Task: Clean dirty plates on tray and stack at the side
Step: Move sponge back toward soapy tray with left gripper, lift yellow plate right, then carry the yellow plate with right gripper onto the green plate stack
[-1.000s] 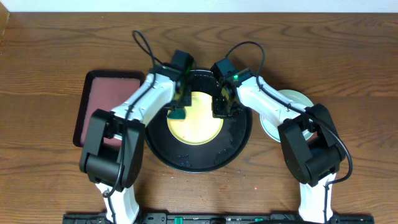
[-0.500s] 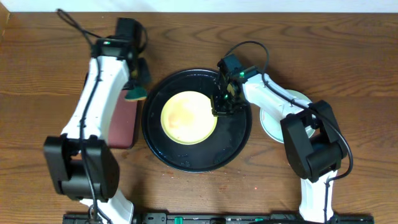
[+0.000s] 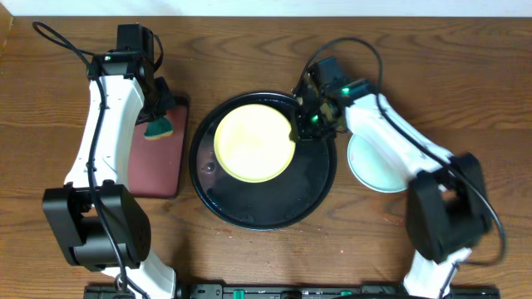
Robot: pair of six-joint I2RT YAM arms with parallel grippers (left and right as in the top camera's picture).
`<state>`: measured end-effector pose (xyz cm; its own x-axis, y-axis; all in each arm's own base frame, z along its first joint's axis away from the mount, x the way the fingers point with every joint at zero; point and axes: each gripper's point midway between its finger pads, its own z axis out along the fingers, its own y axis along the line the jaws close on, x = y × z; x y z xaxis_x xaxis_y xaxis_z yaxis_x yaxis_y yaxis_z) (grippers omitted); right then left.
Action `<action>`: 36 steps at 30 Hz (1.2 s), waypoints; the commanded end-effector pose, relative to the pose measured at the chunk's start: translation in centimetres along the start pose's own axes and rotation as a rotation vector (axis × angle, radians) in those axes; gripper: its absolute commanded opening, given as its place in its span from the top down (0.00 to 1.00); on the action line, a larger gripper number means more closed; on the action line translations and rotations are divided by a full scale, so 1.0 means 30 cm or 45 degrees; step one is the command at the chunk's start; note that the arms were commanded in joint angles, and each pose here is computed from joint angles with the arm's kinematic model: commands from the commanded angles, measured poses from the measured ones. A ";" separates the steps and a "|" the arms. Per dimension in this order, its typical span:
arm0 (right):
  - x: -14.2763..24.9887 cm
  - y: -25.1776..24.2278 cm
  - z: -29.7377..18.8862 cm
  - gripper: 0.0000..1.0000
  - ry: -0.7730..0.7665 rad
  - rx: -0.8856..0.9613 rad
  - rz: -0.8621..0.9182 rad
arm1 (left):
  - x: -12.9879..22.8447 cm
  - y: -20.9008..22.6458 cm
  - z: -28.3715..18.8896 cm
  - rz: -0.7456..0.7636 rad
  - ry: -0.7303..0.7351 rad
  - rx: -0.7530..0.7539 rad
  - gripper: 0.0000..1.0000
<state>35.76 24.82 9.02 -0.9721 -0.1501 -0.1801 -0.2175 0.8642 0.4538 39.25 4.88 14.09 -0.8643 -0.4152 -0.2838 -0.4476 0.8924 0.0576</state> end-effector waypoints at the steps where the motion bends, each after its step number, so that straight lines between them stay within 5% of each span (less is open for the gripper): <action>1: -0.041 -0.023 -0.153 0.99 -0.211 0.308 -0.128 | -0.018 0.003 -0.021 0.003 -0.024 0.006 0.92; 7: -0.051 -0.019 -0.374 0.99 -0.516 0.874 -0.295 | -0.016 0.004 -0.018 0.003 -0.020 0.004 0.92; 16: -0.018 0.156 -0.530 0.99 -0.895 1.359 -0.505 | -0.002 0.007 -0.006 0.006 -0.003 -0.003 0.92; 26: 0.028 0.280 -0.680 0.99 -1.202 1.642 -0.570 | -0.002 0.007 -0.006 0.006 -0.003 -0.003 0.92; 36: 0.032 0.280 -0.609 0.99 -1.126 1.498 -0.569 | -0.002 0.007 -0.006 0.006 -0.003 -0.003 0.92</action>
<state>31.67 22.69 29.06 -0.3884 -0.5798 -0.7163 0.1756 0.7165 -0.6751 39.23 4.89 14.08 -0.8644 -0.4156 -0.2831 -0.4479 0.8922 0.0580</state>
